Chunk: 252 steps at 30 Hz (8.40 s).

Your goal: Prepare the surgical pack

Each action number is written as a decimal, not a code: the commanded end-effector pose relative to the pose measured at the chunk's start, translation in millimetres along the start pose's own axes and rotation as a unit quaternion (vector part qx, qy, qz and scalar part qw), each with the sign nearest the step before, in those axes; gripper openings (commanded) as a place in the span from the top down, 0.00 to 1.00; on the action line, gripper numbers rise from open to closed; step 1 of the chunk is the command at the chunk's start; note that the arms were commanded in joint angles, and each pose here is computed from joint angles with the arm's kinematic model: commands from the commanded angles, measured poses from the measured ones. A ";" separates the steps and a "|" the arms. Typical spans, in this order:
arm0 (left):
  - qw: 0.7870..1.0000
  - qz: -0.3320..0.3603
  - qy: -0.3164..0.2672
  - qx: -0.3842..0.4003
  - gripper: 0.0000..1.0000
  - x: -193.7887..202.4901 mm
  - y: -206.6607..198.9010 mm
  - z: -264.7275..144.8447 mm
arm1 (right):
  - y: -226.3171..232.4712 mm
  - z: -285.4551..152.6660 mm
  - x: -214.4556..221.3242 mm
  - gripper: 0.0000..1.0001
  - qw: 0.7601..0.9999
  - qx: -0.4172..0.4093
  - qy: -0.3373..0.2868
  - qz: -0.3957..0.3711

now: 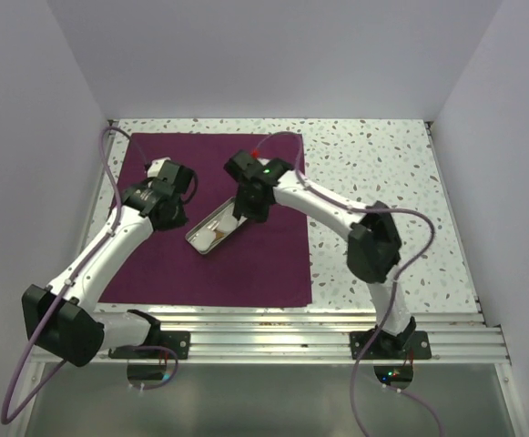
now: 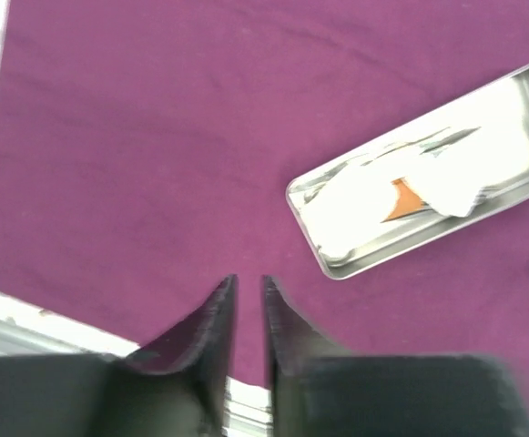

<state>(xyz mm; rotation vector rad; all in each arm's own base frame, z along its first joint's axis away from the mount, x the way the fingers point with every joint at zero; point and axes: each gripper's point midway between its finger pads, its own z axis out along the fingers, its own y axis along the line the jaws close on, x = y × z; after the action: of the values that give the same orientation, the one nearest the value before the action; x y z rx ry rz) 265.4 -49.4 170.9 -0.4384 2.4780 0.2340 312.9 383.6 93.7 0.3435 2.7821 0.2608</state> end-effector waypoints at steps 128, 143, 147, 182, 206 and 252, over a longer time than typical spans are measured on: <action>0.983 0.007 0.032 0.183 0.58 -38.0 -60.3 27.0 | -72.3 78.2 -116.2 1.00 0.964 0.003 0.007 -0.264; 0.982 0.016 0.018 0.188 0.53 -52.6 -63.2 20.2 | -79.7 -7.6 -137.9 0.36 0.962 0.023 -0.046 -0.269; 0.982 0.019 0.018 0.185 0.53 -53.2 -61.6 18.1 | -120.1 -50.9 -97.7 0.25 0.965 0.025 -0.015 -0.261; 0.949 -0.027 0.056 0.310 0.54 3.6 -68.7 -32.0 | -173.0 -19.0 190.5 0.32 0.974 -0.214 0.068 0.035; 0.964 -0.010 0.009 0.266 0.55 -28.3 -67.5 -39.0 | -44.0 -92.8 88.2 1.00 0.950 -0.312 -0.022 0.007; 0.985 0.013 0.037 0.166 0.55 -48.0 -79.5 36.9 | 71.8 60.3 -215.5 0.86 0.911 -0.411 -0.016 0.017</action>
<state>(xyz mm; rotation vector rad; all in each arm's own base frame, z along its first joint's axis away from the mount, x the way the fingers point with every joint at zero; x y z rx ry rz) 334.0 -98.2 151.7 -0.3073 2.5847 -0.1724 543.9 394.1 106.5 0.2073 2.3908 1.2654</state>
